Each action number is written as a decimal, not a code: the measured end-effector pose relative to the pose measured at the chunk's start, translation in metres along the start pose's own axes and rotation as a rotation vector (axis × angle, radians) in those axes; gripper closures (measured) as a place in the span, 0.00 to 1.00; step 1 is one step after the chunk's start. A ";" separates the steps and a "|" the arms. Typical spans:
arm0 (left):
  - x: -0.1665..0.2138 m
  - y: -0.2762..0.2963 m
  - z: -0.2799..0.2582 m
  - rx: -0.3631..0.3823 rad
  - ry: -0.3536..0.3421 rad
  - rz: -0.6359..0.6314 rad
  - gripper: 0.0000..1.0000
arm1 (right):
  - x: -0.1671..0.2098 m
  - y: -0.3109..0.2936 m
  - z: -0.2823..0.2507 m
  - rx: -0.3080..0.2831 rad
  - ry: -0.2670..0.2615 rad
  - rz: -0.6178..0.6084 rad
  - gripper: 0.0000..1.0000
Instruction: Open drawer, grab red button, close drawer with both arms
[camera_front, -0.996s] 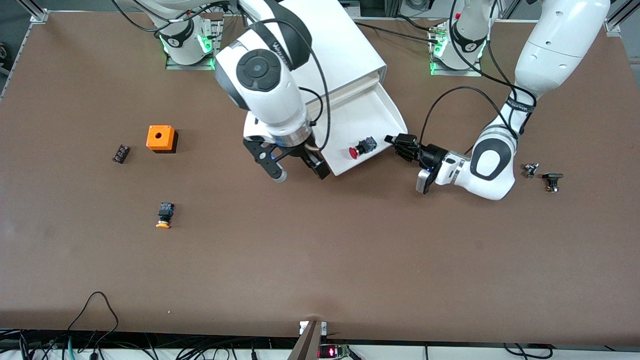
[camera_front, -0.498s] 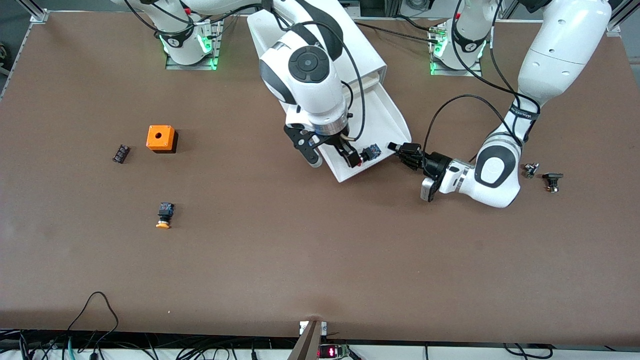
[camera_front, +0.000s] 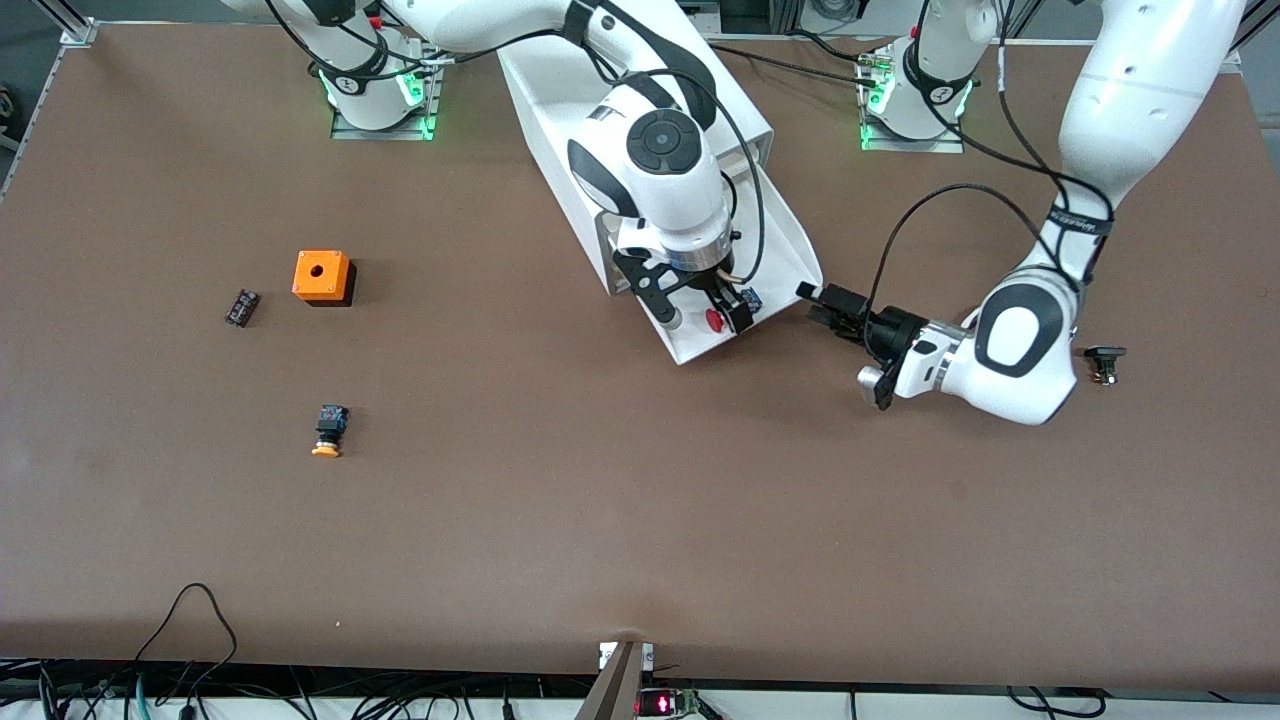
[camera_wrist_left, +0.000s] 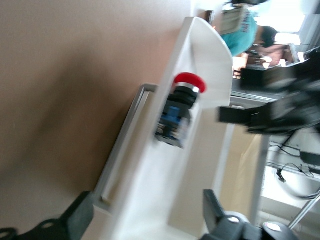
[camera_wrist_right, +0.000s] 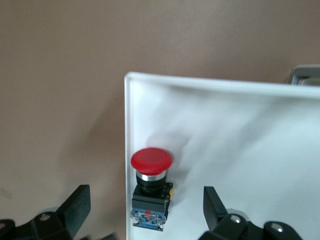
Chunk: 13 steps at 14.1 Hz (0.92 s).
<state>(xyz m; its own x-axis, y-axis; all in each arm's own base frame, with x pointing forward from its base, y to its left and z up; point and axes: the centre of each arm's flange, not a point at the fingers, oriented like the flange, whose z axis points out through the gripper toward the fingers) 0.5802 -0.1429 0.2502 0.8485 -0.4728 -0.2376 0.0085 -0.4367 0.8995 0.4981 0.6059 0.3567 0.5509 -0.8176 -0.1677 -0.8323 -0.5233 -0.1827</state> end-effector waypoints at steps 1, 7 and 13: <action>-0.003 0.024 -0.013 0.041 -0.012 -0.037 0.00 | -0.005 0.001 0.006 0.001 -0.002 0.000 0.00; -0.023 0.142 -0.097 0.507 -0.030 -0.256 0.00 | -0.020 0.003 0.034 -0.006 -0.009 0.013 0.00; -0.020 0.195 -0.130 0.949 0.032 -0.232 0.00 | -0.024 0.005 0.042 -0.002 -0.012 0.010 0.06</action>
<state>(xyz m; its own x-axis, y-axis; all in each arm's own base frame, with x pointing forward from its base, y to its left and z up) 0.6337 -0.1190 0.4785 0.8934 -0.2826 -0.3492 -0.2404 -0.9575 0.1597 0.4836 0.6332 0.3189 0.5434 -0.8198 -0.1807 -0.8378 -0.5158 -0.1793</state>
